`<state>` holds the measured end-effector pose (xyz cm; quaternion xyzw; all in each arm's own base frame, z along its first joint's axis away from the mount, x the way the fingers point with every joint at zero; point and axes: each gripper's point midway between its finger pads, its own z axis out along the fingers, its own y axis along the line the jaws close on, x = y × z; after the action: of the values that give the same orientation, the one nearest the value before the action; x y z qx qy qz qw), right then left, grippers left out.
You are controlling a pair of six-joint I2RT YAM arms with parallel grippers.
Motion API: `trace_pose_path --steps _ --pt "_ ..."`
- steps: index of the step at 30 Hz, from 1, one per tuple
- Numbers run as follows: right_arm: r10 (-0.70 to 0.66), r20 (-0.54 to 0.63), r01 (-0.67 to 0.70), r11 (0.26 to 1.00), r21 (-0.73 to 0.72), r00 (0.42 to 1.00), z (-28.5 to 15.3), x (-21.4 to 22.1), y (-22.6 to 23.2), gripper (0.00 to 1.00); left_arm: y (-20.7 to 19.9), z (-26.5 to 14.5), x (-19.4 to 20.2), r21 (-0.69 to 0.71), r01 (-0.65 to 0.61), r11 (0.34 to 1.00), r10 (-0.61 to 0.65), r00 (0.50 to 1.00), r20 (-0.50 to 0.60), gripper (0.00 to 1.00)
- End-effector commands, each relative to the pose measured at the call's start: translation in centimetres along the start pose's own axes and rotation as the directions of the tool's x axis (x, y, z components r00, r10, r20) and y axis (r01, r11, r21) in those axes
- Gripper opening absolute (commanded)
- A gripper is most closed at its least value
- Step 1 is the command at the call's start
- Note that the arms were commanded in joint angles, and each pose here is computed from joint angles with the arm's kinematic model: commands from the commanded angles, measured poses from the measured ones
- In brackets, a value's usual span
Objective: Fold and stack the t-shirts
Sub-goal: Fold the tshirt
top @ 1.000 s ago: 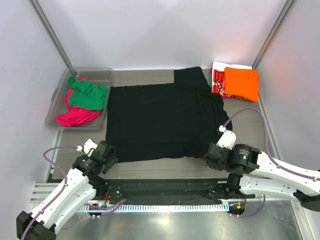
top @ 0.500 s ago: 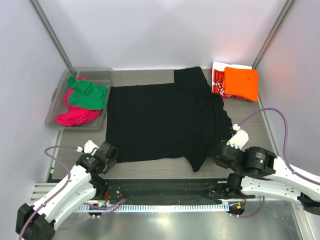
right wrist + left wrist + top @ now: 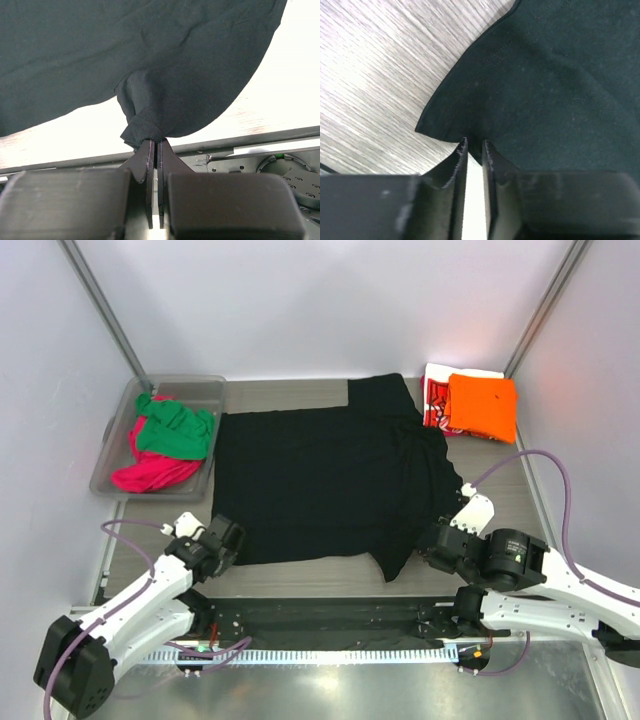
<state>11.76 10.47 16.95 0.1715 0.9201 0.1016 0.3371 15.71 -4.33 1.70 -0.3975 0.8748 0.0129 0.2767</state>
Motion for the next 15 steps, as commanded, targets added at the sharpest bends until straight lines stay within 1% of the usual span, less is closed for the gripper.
trace_pose_path --steps 1,2,6,7,9,14,15 --pt "-0.04 0.041 0.038 0.998 0.053 0.998 -0.7 -1.2 -1.7 0.01 -0.5 0.4 -1.0 0.018 0.018 1.0 -0.019 0.998 0.061 0.17" --pt "-0.041 0.042 0.039 0.998 0.057 0.998 -0.7 -1.2 -1.8 0.01 -0.5 0.4 -1.0 0.016 0.013 1.0 -0.014 0.998 0.06 0.13" --pt "-0.037 0.046 0.033 0.997 0.068 0.998 -0.9 -1.4 -2.3 0.01 -0.8 0.5 -1.2 0.036 -0.001 0.999 -0.001 0.997 0.078 0.04" --pt "-0.033 0.05 0.03 0.997 0.066 0.998 -1.0 -1.5 -2.3 0.01 -0.9 0.5 -1.3 0.038 -0.005 0.999 0.002 0.997 0.079 0.0" --pt "-0.026 0.052 0.023 0.998 0.063 0.998 -1.4 -1.8 -2.6 0.01 -1.3 0.2 -1.3 0.057 -0.014 0.998 0.01 0.997 0.072 0.0" --pt "-0.024 0.057 0.023 1.0 0.014 0.998 -2.3 -2.5 -2.4 0.01 -4.1 -2.2 -1.2 0.218 0.028 0.975 -0.031 0.999 0.01 0.0" --pt "-0.03 0.059 0.03 1.0 0.005 0.998 -2.5 -2.6 -2.4 0.01 -4.1 -2.8 -1.0 0.227 0.035 0.973 -0.032 0.999 -0.014 0.0"
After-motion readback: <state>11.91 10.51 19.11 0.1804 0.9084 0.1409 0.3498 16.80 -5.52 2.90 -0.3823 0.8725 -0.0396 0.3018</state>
